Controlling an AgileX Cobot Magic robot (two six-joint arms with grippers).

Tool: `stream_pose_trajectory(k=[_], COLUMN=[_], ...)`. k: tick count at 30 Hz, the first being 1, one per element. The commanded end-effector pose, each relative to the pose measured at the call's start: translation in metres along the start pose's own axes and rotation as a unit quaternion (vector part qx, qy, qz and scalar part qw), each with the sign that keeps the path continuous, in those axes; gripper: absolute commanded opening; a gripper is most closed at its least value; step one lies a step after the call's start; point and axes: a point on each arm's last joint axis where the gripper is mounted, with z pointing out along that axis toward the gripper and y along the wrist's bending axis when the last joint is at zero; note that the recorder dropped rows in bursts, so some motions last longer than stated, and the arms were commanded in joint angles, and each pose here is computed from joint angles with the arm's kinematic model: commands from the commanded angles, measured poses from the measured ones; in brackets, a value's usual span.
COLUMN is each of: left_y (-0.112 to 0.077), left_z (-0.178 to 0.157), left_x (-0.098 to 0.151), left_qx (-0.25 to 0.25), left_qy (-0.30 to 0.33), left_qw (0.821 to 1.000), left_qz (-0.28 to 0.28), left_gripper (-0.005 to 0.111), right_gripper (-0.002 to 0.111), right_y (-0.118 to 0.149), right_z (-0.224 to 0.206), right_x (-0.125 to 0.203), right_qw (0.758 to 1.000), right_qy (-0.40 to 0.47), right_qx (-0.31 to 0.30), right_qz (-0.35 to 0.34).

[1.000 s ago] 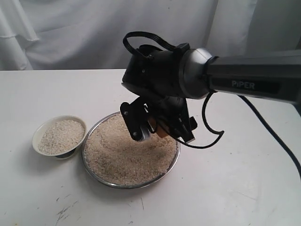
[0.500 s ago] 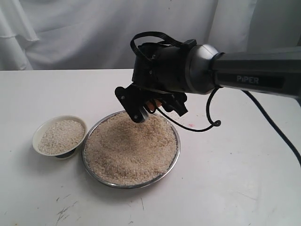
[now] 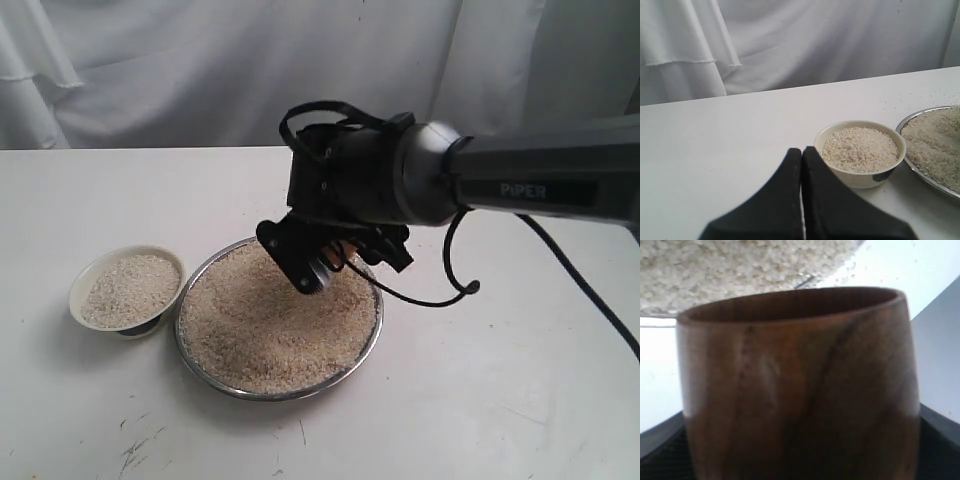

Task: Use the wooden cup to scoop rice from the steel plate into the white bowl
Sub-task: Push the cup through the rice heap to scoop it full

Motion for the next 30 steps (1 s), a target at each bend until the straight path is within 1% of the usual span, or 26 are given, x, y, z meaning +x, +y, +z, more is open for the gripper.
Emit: stream_pose_trajectory(k=[1,4,8,9,13,20,23,30], left_y=[0.0,0.0,0.0,0.0,0.0,0.0,0.0,0.0], left_z=[0.0,0.0,0.0,0.0,0.0,0.0,0.0,0.0], left_x=[-0.002,-0.002,-0.002,-0.002,-0.002,-0.002,-0.002,-0.002], left_qx=[0.003,0.003,0.003,0.003,0.003,0.003,0.003,0.003], left_qy=[-0.003,-0.003,-0.003,-0.003,-0.003,-0.003,-0.003,-0.003], left_qw=[1.0,1.0,1.0,1.0,1.0,1.0,1.0,1.0], left_qz=[-0.001,-0.001,-0.001,-0.001,-0.002,-0.002,-0.001,-0.001], left_gripper=[0.0,0.0,0.0,0.0,0.0,0.0,0.0,0.0], right_gripper=[0.0,0.0,0.0,0.0,0.0,0.0,0.0,0.0], right_y=[0.004,0.003,0.005,0.008,0.01,0.012,0.014,0.017], right_z=[-0.007,-0.011,-0.008,-0.003,0.009,0.016,0.017,0.018], right_x=[-0.008,-0.014,-0.025,-0.032,-0.042,-0.046,-0.05,-0.052], right_qw=[0.996,0.995,0.993,0.992,0.986,0.985,0.99,0.993], right_qy=[0.041,0.045,0.053,0.056,0.084,0.091,0.07,0.058], right_qx=[0.038,0.051,0.052,0.051,0.065,0.07,0.06,0.048], right_qz=[-0.065,-0.071,-0.09,-0.101,-0.125,-0.126,-0.11,-0.095])
